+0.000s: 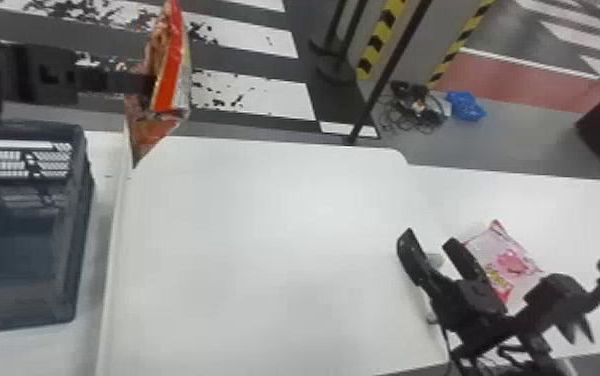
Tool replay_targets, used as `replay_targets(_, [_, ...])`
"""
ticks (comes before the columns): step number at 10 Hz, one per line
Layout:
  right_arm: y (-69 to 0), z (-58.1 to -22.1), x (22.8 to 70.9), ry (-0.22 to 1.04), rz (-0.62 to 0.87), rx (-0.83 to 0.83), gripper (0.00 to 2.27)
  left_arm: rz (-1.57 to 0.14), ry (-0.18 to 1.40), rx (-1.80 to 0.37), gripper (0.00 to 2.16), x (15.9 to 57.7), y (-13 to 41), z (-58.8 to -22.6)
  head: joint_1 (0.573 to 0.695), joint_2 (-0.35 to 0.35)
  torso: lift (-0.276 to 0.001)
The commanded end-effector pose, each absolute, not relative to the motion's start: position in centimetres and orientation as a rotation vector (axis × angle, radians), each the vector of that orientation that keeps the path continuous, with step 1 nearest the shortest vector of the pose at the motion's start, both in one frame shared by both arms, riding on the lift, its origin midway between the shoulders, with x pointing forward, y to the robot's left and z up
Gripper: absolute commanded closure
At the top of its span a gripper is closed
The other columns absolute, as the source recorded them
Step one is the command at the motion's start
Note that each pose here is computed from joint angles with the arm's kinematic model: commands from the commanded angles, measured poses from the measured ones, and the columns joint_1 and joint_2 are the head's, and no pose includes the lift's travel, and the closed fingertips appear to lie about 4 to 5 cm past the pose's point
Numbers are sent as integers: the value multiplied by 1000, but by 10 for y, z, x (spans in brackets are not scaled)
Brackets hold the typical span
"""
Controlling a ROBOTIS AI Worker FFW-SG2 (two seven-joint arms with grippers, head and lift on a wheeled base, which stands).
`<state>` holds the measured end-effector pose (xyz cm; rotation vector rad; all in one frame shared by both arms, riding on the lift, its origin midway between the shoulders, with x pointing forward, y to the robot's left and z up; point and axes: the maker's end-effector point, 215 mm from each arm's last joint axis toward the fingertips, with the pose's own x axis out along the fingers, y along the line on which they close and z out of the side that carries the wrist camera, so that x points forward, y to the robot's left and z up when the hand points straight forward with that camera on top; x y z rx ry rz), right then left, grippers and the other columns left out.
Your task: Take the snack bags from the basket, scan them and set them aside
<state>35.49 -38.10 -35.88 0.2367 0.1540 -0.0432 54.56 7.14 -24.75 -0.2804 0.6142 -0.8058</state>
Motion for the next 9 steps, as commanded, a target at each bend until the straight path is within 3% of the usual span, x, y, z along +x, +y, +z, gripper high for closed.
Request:
replay_targets(1, [-388,-360,357,150,-56,235,90,-859,655,-257,2061,545,41,-261,695,-350,-75])
replay_targets(4, [-392,-357,366,132,-70,242,90,-938,710,-175,2061,539,-2,-295,695,-350,-75])
replay_targets(9, [-395,-351,373,112,-78,256,90,-1057,801,42,2061,505,-69,-390,695,-350,-75])
